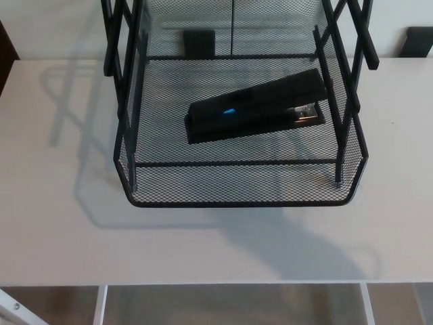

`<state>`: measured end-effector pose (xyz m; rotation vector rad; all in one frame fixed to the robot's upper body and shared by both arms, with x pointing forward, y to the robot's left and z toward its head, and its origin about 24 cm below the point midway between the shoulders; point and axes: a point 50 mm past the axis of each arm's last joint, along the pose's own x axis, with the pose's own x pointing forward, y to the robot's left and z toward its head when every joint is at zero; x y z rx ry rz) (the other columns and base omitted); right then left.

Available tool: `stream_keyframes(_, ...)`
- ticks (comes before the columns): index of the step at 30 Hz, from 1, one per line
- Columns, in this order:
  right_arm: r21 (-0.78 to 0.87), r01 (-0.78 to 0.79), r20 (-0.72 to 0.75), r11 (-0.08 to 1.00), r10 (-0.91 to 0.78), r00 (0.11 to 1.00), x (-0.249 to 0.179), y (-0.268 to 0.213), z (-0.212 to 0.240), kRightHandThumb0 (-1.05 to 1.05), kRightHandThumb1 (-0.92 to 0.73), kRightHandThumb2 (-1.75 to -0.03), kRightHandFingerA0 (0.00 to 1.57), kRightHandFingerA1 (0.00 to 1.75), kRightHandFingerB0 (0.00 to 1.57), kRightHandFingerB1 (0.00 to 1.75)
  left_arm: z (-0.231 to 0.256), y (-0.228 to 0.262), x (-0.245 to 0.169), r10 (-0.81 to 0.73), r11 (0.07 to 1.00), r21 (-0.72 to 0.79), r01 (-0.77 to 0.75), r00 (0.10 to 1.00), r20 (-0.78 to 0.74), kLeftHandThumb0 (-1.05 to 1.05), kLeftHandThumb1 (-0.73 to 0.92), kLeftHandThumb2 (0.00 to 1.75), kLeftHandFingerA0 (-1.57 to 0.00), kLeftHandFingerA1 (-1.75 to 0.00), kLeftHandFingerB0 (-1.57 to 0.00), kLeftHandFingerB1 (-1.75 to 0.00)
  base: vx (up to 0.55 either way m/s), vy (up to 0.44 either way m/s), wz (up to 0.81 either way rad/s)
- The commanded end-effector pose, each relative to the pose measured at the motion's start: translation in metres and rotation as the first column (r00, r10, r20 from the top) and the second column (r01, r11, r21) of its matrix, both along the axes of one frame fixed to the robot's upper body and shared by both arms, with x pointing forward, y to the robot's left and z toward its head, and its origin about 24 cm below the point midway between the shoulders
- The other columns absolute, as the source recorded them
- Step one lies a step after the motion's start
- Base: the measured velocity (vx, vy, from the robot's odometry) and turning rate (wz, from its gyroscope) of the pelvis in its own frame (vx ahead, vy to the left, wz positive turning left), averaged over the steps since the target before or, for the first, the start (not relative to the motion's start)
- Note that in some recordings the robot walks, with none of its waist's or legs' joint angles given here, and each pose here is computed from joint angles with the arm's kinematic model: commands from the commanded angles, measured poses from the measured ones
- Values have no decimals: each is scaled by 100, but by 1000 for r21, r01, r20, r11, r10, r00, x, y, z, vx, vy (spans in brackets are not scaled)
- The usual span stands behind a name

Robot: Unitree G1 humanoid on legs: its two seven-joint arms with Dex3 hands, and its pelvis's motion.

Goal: The robot walks towards a desk on which a file tray is kept in the middle and a stapler is kept to its right. The robot lifts the stapler using its right hand and places it on the file tray.

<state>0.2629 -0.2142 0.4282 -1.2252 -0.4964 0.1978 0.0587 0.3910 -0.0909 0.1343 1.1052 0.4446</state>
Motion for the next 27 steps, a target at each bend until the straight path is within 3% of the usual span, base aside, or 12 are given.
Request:
stream_keyframes(1,10,-4,6,1000,4,1000,-3,-2,4,-81,-89,-67,0,8,0,13,1,1,0,3,1000,14,-3,1000,6,-103,82,104,-50,-99,-11,-77,0,0,0)
stream_keyframes(27,8,-8,22,1000,8,1000,-4,3,10,-81,-89,-67,0,8,0,13,3,2,6,7,1000,11,-8,1000,24,-103,82,104,-50,-99,-11,-77,0,0,0)
